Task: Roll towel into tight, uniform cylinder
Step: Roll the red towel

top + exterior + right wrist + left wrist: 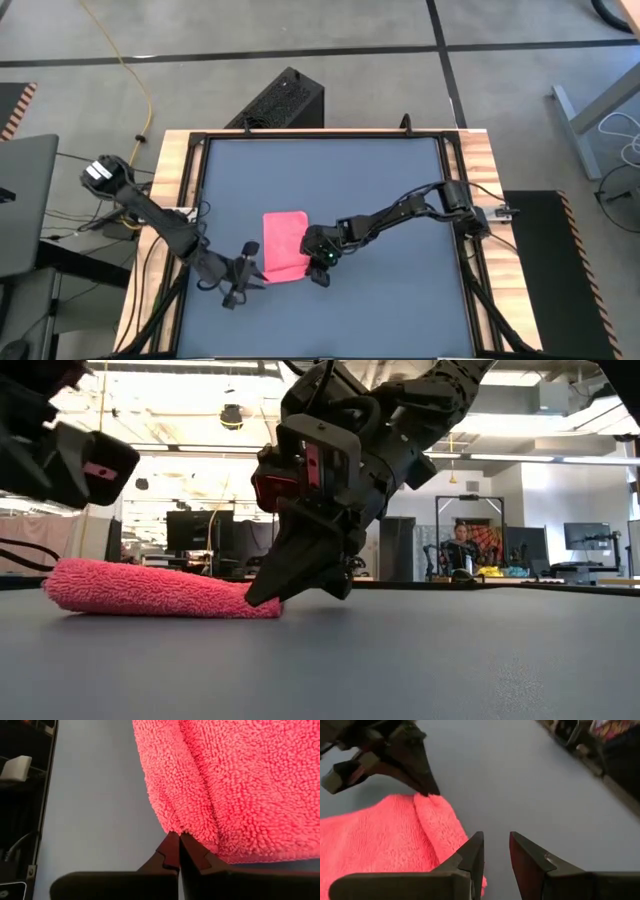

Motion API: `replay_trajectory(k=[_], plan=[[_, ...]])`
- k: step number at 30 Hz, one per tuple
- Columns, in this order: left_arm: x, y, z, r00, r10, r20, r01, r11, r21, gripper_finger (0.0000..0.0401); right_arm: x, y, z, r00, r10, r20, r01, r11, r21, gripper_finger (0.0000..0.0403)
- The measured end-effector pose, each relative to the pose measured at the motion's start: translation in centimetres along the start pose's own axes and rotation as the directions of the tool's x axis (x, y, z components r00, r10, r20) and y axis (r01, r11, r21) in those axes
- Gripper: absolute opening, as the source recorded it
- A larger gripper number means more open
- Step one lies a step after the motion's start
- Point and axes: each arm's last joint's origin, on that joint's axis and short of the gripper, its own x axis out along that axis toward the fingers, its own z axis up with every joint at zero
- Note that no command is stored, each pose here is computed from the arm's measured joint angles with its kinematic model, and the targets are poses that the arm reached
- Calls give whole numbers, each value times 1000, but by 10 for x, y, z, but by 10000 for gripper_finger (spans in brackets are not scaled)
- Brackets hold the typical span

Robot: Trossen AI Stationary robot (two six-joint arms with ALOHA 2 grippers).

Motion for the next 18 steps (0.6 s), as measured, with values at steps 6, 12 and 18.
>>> replay_trajectory(k=[6, 12, 18], plan=[[21, -10, 0, 986, 132, -104, -122, 988, 93, 83, 0, 0, 0, 1000, -3, 2, 3, 1000, 2, 17], [36, -19, 18, 955, 174, -240, -140, 978, 153, 114, 0, 0, 0, 1000, -6, -1, 6, 1000, -1, 18], [48, -24, 27, 906, 252, -341, -189, 960, 207, 168, 0, 0, 0, 1000, -7, 1, 7, 1000, -5, 18]])
